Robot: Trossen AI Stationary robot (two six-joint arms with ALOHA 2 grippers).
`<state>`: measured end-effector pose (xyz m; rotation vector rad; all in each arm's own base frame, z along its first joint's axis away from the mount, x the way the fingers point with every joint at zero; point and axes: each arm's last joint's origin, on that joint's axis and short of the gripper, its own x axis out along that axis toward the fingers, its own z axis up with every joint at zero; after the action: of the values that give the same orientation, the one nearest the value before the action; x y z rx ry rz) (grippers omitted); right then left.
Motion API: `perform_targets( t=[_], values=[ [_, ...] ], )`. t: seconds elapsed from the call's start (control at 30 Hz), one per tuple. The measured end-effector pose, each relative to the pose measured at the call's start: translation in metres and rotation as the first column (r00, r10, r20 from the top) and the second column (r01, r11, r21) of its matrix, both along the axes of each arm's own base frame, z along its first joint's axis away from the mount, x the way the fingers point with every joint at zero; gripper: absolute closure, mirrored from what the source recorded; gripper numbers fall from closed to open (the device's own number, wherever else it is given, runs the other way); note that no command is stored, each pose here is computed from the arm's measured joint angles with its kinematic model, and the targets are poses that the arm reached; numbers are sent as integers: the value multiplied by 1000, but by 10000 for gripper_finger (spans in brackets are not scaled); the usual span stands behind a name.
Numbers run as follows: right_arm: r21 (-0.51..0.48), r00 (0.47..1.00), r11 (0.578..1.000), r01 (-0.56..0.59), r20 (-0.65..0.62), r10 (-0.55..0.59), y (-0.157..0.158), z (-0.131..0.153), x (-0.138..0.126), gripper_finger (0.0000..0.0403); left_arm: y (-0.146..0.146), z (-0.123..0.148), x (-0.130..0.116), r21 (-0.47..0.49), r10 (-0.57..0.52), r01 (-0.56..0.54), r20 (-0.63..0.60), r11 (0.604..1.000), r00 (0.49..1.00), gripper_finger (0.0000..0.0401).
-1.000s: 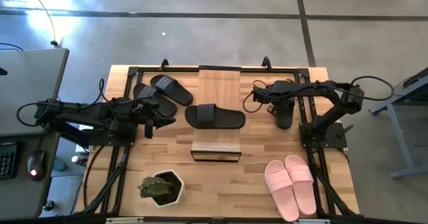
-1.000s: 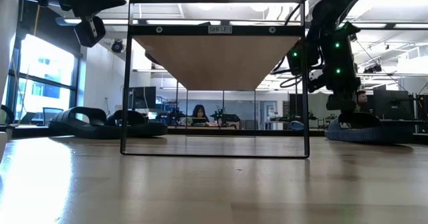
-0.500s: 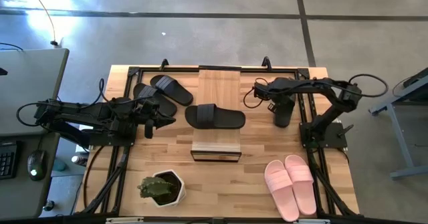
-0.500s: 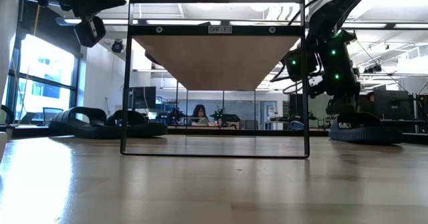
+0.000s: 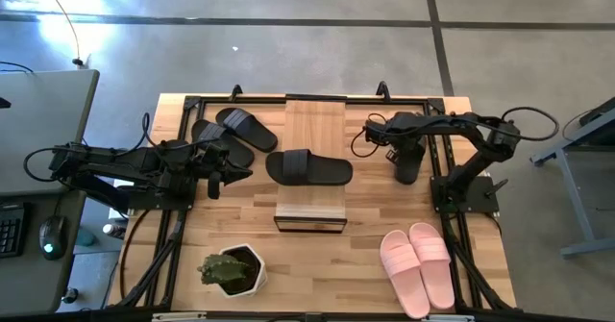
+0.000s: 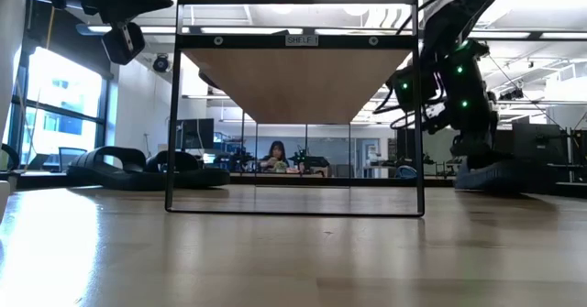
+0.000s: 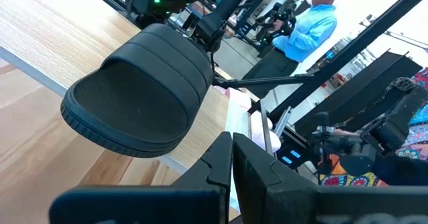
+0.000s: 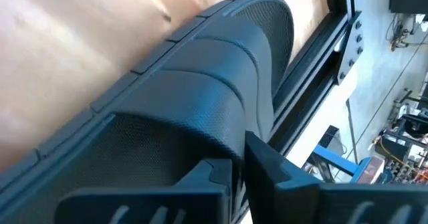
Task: Pick and place slides into the shelf
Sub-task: Put the black slipper on the shelf
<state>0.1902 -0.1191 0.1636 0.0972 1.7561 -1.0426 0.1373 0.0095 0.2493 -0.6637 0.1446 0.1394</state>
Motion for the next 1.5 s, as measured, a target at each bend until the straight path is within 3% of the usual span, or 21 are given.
perform_targets(
  t=[0.23, 0.5, 0.63, 0.77, 0.83, 0.9, 1.07, 1.17, 1.2, 1.33, 1.5],
  values=[
    [-19, 998, 1000, 23, 54, -22, 24, 31, -10, 401, 0, 0, 0, 1, 0, 0, 0, 1000, 1000, 398],
    [-149, 969, 988, 28, 248, 10, 51, 118, -23, 402, 0, 0, 0, 2, 0, 0, 2, 1000, 1000, 398],
    [-251, 900, 966, -53, 408, 155, 61, 173, -24, 402, 0, 1, 0, -18, 4, -4, 11, 1000, 1000, 398],
    [-385, 748, 899, -209, 528, 401, 69, 227, -19, 402, 0, 2, 0, -57, 11, -10, 23, 998, 1000, 398],
    [-462, 643, 827, -322, 534, 549, 72, 252, -15, 402, 0, 3, 1, -70, 13, -10, 39, 997, 999, 398],
    [-541, 518, 718, -437, 501, 693, 75, 273, -9, 402, 0, 5, 1, -72, 14, -10, 58, 997, 998, 398],
    [-708, 200, 370, -601, 314, 928, 76, 308, 11, 403, 0, 7, 1, -72, 14, -8, 84, 997, 996, 398],
    [-767, 13, 107, -633, 128, 992, 77, 320, 28, 403, 0, 9, 1, -72, 14, -7, 97, 997, 995, 398],
    [-774, -41, 39, -632, 83, 996, 76, 321, 35, 403, 0, 9, 1, -72, 15, -8, 99, 997, 995, 398],
    [-748, -214, -134, -650, 10, 977, 65, 314, 68, 403, 1, 12, 1, -70, 37, -29, 126, 997, 991, 398],
    [-615, -279, -219, -758, 2, 960, 37, 289, 99, 403, 1, 12, 1, -70, 41, -32, 126, 997, 991, 398]
  ],
)
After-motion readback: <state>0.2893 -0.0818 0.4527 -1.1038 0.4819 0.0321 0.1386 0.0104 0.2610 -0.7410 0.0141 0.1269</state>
